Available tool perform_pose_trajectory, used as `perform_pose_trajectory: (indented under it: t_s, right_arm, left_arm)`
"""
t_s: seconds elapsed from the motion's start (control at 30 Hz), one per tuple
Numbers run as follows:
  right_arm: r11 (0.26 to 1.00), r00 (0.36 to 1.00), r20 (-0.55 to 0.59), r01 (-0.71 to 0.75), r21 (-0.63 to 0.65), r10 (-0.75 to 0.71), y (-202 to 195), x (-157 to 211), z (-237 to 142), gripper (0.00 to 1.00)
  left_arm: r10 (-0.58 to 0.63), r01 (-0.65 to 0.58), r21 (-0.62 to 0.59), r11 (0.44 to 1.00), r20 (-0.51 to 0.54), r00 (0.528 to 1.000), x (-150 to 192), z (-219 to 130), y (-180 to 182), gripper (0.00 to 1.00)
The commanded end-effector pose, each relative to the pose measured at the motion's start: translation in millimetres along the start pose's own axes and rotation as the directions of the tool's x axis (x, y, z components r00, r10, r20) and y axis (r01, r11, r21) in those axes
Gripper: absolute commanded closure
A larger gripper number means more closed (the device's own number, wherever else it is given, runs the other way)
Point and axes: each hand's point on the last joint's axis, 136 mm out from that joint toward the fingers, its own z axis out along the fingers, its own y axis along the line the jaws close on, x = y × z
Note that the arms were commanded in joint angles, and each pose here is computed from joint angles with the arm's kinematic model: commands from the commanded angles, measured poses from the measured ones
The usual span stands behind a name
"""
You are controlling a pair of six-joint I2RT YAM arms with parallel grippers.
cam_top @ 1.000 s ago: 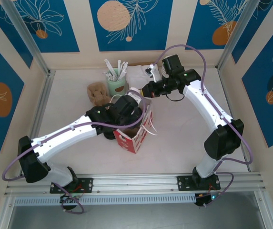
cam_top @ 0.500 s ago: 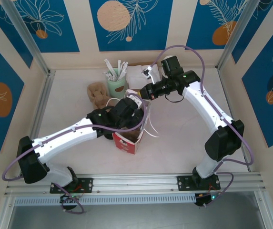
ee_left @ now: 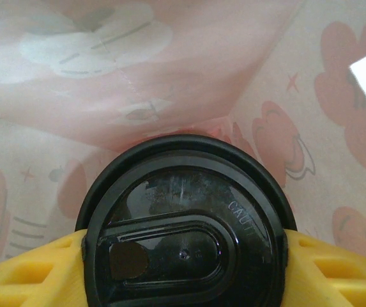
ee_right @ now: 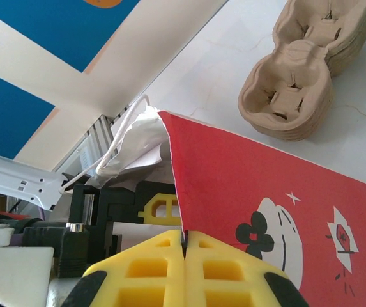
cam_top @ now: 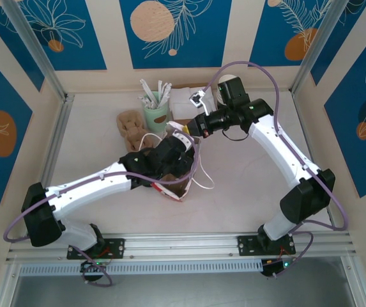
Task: Pack the takeout coffee
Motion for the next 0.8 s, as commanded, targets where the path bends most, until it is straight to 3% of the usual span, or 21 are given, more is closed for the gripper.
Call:
perform_pose_trajectory:
  t_s: [0.0, 0.77]
  right_arm:
    - [0.998, 1.000, -0.007, 0.030, -0.062, -0.031, 21, 8, -2, 1.00]
    - [0.995, 0.997, 0.033, -0.072, -0.062, 0.075, 2, 7, -10, 1.00]
  left_arm:
    - [0.023, -0.023, -0.002, 1.000, 0.053, 0.998, -13, -1, -6, 0.40]
    - [0.036, -0.033, -0.033, 0.999, 0.108, 0.993, -17, 16, -12, 0.41]
